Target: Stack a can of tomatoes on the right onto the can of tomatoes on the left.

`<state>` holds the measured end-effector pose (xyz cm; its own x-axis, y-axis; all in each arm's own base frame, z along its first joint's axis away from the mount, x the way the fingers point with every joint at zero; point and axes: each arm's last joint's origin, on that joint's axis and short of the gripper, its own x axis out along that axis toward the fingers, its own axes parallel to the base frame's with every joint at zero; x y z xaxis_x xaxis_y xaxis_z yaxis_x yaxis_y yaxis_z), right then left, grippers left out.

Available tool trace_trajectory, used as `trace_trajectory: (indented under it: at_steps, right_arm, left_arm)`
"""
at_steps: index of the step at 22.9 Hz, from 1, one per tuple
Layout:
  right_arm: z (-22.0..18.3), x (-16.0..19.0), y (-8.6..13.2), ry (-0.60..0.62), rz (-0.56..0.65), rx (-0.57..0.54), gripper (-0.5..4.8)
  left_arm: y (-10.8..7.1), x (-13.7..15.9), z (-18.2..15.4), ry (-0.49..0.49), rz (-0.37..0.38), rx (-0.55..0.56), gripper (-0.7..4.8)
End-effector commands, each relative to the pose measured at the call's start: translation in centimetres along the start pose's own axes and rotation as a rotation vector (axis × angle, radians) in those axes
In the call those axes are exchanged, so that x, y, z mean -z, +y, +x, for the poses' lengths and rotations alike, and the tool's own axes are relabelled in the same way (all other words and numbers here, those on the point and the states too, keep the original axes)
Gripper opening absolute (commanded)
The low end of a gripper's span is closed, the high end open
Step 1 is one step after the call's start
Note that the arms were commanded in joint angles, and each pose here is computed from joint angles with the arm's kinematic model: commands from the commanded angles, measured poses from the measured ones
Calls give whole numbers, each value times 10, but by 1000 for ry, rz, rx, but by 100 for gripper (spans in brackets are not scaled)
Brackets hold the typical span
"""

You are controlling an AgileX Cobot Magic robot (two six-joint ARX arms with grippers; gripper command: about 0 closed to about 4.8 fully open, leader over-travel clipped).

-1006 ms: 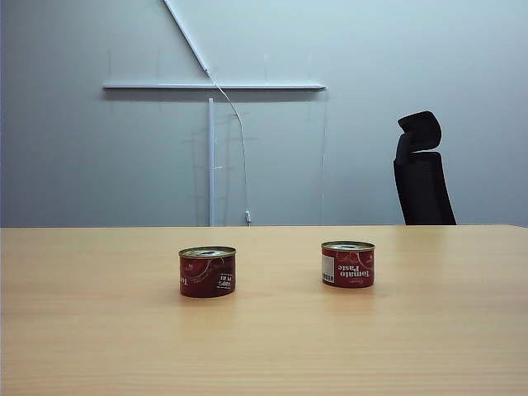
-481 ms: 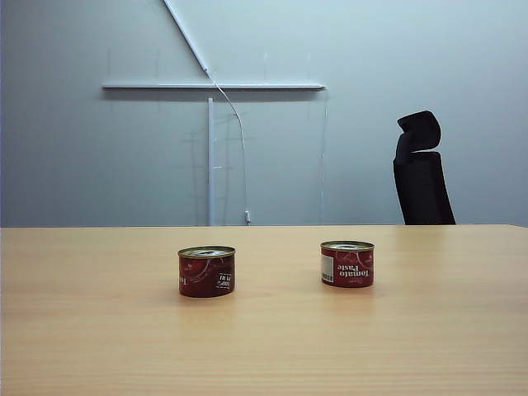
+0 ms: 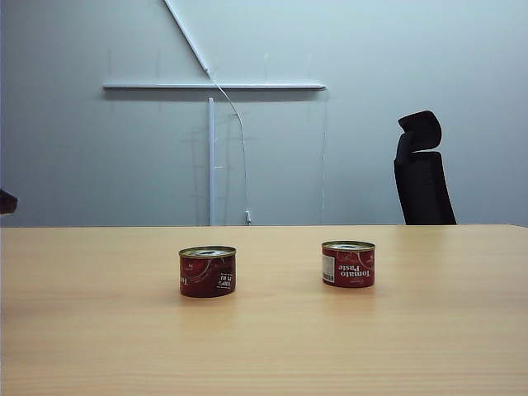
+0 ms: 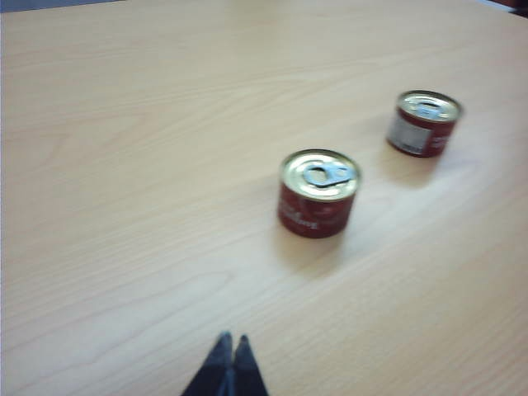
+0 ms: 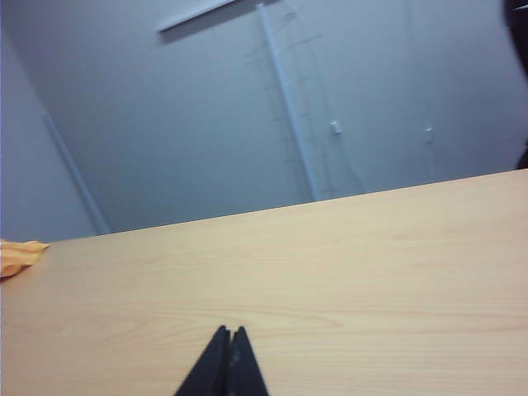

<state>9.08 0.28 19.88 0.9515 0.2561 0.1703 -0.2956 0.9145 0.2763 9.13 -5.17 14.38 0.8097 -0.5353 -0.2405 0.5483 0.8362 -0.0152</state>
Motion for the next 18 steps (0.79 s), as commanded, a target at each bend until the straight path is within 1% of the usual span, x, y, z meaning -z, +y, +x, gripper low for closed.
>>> trace_trajectory:
  at_steps: [1, 3, 4, 5, 6, 7, 8, 9, 12, 13, 15, 18]
  right_arm:
    - [3, -12, 6, 67, -9, -9, -1]
    - [14, -18, 9, 133, -13, -35, 0]
    - [22, -19, 11, 187, -31, -54, 10]
    - [28, -19, 12, 222, -44, -59, 41]
    - [36, -17, 14, 260, -57, -60, 100]
    - [43, -15, 15, 290, -69, -66, 166]
    - [50, -12, 17, 321, -86, -77, 249]
    - [67, -2, 22, 387, -130, -102, 471]
    - [91, 18, 29, 484, -180, -114, 479]
    - [99, 27, 32, 520, -209, -138, 479]
    - [129, 55, 38, 597, -277, -198, 479]
    - [151, 72, 38, 638, -279, -201, 479]
  left_arm:
    - [-4, -2, 0, -12, 10, 36, -4]
    - [-4, -2, 0, -11, 10, 35, -4]
    - [-4, -2, 0, -6, 10, 40, -4]
    - [-5, -1, 1, 2, 11, 43, -4]
    - [-6, 0, 1, 10, 12, 50, -4]
    - [-7, 0, 2, 19, 14, 61, -4]
    - [-8, 1, 2, 26, 16, 70, -4]
    - [-10, 1, 3, 32, 22, 95, -4]
    - [-14, 1, 2, 32, 30, 124, -4]
    - [-14, 1, 2, 32, 32, 130, -4]
    - [-15, 1, 2, 33, 34, 139, -4]
    - [-15, 1, 2, 29, 34, 139, -4]
